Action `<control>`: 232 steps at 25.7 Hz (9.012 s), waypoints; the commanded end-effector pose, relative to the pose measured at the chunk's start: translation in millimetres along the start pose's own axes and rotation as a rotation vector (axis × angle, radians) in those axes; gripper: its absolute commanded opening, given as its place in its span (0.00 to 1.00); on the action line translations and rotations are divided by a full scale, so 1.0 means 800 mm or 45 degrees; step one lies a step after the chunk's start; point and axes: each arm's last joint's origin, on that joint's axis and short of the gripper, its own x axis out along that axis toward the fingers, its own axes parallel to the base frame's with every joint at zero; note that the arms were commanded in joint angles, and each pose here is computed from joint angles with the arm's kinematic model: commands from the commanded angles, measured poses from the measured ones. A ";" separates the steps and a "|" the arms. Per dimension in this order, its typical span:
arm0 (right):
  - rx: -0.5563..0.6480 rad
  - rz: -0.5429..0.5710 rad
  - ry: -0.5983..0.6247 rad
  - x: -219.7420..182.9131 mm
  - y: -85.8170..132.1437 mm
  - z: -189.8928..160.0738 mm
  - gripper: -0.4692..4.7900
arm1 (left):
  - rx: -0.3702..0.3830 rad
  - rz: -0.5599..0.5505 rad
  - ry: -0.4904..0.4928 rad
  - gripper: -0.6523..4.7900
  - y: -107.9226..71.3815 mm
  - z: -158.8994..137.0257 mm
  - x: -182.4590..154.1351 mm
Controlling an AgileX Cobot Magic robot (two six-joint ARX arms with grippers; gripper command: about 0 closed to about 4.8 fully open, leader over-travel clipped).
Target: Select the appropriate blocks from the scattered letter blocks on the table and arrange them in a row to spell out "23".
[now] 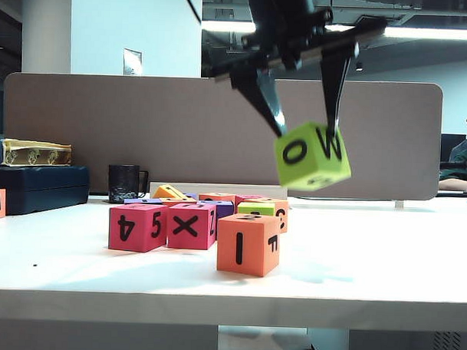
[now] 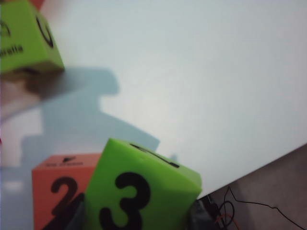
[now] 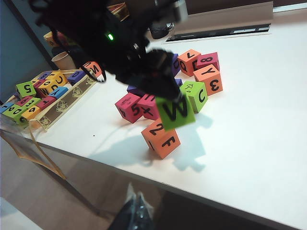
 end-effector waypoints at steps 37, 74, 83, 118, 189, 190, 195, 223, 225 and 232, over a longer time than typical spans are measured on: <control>-0.015 0.003 -0.015 -0.001 0.001 0.001 0.09 | -0.184 0.281 0.075 0.57 -0.008 -0.018 0.085; -0.015 0.002 -0.016 -0.001 0.001 0.001 0.09 | 0.043 0.163 0.161 0.76 -0.015 -0.025 0.085; -0.014 0.002 -0.015 -0.001 0.001 0.001 0.09 | 0.234 0.138 0.154 0.76 -0.027 -0.029 0.088; -0.015 0.001 -0.016 -0.001 0.001 0.001 0.09 | 0.742 -0.081 0.190 0.16 -0.071 -0.052 0.084; 0.117 0.145 0.194 -0.003 0.003 -0.020 0.09 | 0.463 0.078 -0.142 0.16 -0.016 0.012 0.098; 0.099 0.147 0.193 -0.003 0.003 -0.020 0.09 | 0.483 0.073 -0.159 0.16 -0.018 0.013 0.092; 0.093 0.147 0.192 -0.003 0.003 -0.020 0.09 | 0.506 0.205 -0.221 0.16 -0.011 0.016 0.049; 0.018 0.025 0.118 0.001 -0.001 -0.009 0.09 | 0.330 0.215 0.333 0.15 0.142 -0.016 0.071; 0.018 0.025 0.118 0.001 -0.001 -0.009 0.09 | 0.329 0.211 0.287 0.15 0.143 -0.016 0.084; 0.018 0.025 0.118 0.001 -0.001 -0.010 0.09 | 0.348 0.368 0.117 0.15 0.165 0.002 0.135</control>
